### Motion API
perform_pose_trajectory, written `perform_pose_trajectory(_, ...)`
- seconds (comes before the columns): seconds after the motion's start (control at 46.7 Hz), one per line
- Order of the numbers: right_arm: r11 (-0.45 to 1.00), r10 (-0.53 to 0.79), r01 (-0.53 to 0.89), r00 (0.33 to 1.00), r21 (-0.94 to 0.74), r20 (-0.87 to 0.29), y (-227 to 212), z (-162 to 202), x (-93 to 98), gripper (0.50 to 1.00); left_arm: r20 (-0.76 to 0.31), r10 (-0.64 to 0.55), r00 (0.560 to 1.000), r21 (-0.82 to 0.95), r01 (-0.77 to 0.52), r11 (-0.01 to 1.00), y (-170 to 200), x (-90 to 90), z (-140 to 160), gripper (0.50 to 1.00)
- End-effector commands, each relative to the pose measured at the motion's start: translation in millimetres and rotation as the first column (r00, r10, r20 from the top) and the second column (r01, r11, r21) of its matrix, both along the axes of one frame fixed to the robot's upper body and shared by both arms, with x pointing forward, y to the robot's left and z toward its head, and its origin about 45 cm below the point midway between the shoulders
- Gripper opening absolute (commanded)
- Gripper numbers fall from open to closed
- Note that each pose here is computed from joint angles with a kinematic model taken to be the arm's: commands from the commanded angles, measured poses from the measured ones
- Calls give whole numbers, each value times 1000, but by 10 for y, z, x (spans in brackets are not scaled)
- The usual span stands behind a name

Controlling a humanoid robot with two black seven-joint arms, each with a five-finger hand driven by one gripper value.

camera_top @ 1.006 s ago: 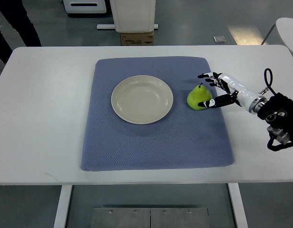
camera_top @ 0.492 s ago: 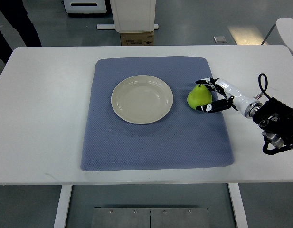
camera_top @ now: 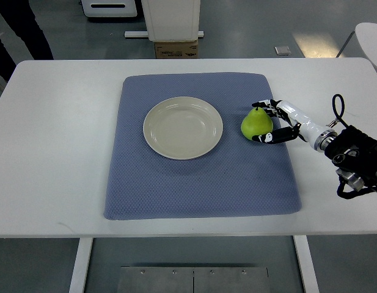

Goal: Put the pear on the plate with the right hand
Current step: 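Wrap the right hand fingers around the green pear's body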

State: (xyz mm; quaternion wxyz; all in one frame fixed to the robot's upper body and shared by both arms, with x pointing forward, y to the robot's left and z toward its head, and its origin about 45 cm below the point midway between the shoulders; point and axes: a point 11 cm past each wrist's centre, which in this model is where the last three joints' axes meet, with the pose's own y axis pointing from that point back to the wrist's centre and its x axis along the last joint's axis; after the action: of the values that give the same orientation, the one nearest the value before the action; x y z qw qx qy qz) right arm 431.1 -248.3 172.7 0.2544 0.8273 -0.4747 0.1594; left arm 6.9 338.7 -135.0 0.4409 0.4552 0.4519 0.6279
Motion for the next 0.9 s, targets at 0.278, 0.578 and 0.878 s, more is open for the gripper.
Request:
perform_pose_trajectory(0.278,1000,20,-20,1000,-23,8,6,-15,-19,889,0,0,1000,0,0,1000,0,0,0,1000)
perform_pose_trajectory(0.578,999,26,-25,999,-25,23,17,4,-17,910,0,0,1000,0,0,1000,0,0,0,1000)
perform_pose_trajectory(0.878,999,30,-29,999,-25,22,26,0,-24,931,2,0,1000,0,0,1000,0,9,0,1000)
